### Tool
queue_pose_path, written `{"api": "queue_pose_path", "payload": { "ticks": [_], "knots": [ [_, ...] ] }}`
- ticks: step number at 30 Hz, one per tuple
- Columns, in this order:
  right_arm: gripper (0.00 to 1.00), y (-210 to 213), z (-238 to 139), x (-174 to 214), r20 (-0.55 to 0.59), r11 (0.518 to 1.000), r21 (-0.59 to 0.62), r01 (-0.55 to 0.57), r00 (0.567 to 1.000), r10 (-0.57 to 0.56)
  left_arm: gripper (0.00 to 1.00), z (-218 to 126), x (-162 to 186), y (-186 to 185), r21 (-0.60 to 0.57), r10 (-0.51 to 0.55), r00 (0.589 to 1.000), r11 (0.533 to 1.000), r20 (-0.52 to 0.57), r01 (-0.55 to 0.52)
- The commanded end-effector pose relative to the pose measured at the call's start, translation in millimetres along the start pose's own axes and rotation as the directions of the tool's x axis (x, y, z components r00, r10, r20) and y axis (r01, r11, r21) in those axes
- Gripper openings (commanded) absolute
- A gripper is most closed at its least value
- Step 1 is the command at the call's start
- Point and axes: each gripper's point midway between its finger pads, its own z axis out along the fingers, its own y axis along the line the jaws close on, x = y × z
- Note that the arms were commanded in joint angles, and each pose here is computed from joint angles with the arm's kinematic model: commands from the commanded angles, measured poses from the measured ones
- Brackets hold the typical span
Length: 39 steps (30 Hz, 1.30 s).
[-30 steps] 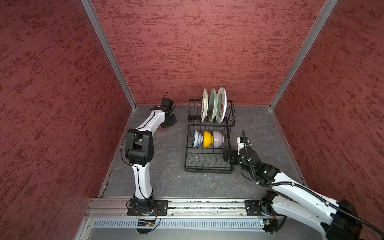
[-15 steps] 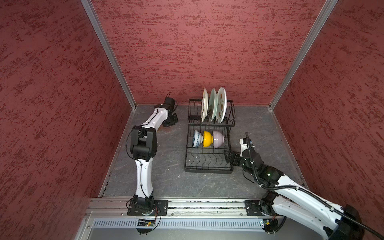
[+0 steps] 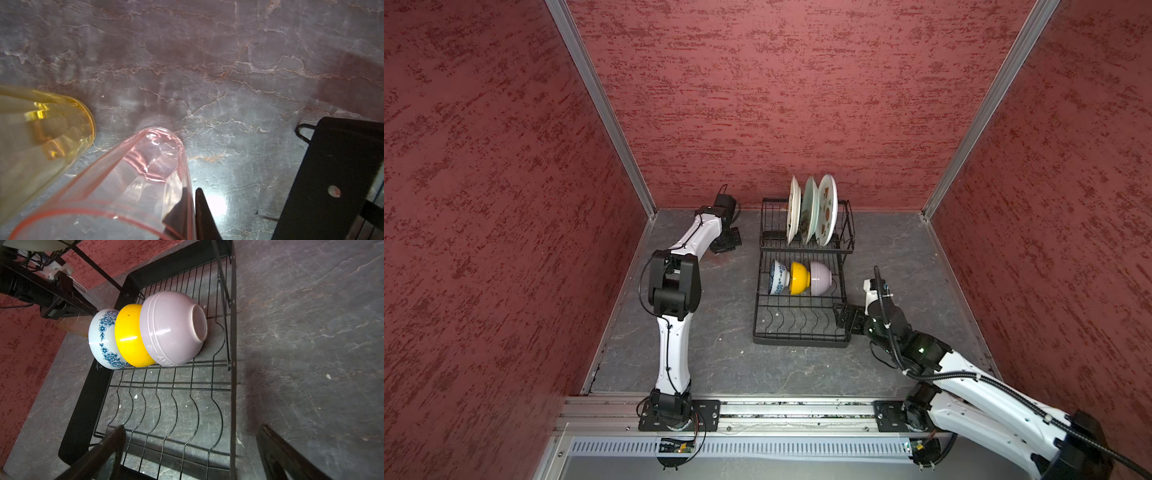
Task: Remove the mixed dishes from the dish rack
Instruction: 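Set the pink glass upright beside the amber glass with the left gripper, then move the right gripper to the lilac bowl while the left gripper withdraws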
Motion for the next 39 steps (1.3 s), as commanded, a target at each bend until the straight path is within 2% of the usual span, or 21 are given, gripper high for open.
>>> {"api": "queue_pose_path", "payload": {
  "ticks": [1,7,9,12,14,15,16,20,27,33,39],
  "knots": [
    [0.99,-3,2,0,0.011,1.0,0.004,-0.019,1.0,0.019,0.17,-3,-4,-5,-0.01,0.037,0.999,0.999,0.01,-0.037],
    [0.99,-2,7,4,-0.006,1.0,0.001,-0.028,1.0,0.028,0.22,-1,-5,-3,-0.026,0.053,0.999,0.998,0.011,-0.053],
    [0.99,-1,8,5,-0.01,1.0,0.002,-0.027,1.0,0.027,0.39,-2,-4,-3,-0.027,0.054,0.999,0.998,0.007,-0.054],
    [0.99,0,10,3,-0.004,1.0,0.001,-0.027,1.0,0.027,0.57,-14,-8,-3,-0.022,0.055,0.998,0.998,0.032,-0.054],
    [0.99,3,12,1,0.002,1.0,-0.005,-0.025,1.0,0.025,0.75,-29,-14,-3,-0.017,0.052,0.996,0.999,0.071,-0.051],
    [0.99,5,13,0,0.004,1.0,-0.012,-0.023,1.0,0.023,0.96,-35,-16,-2,-0.016,0.049,0.995,0.999,0.088,-0.048],
    [0.99,9,15,-2,0.004,1.0,-0.021,-0.014,1.0,0.014,1.0,-43,-19,-3,-0.011,0.047,0.993,0.999,0.112,-0.046],
    [0.98,21,22,-5,-0.012,0.999,-0.049,0.009,1.0,-0.01,0.99,-63,-23,7,-0.001,-0.012,0.982,1.0,0.188,0.013],
    [0.97,28,40,-10,-0.022,0.996,-0.021,0.084,0.996,-0.084,1.0,-86,-8,4,0.13,-0.114,0.961,0.988,0.252,0.083],
    [0.95,36,56,-11,-0.031,0.987,-0.025,0.159,0.987,-0.16,1.0,-106,16,1,0.229,-0.144,0.955,0.97,0.261,0.084],
    [0.95,38,67,-17,0.014,0.976,-0.016,0.217,0.976,-0.216,1.0,-126,41,6,0.294,-0.163,0.944,0.953,0.286,0.076]
  ]
}}
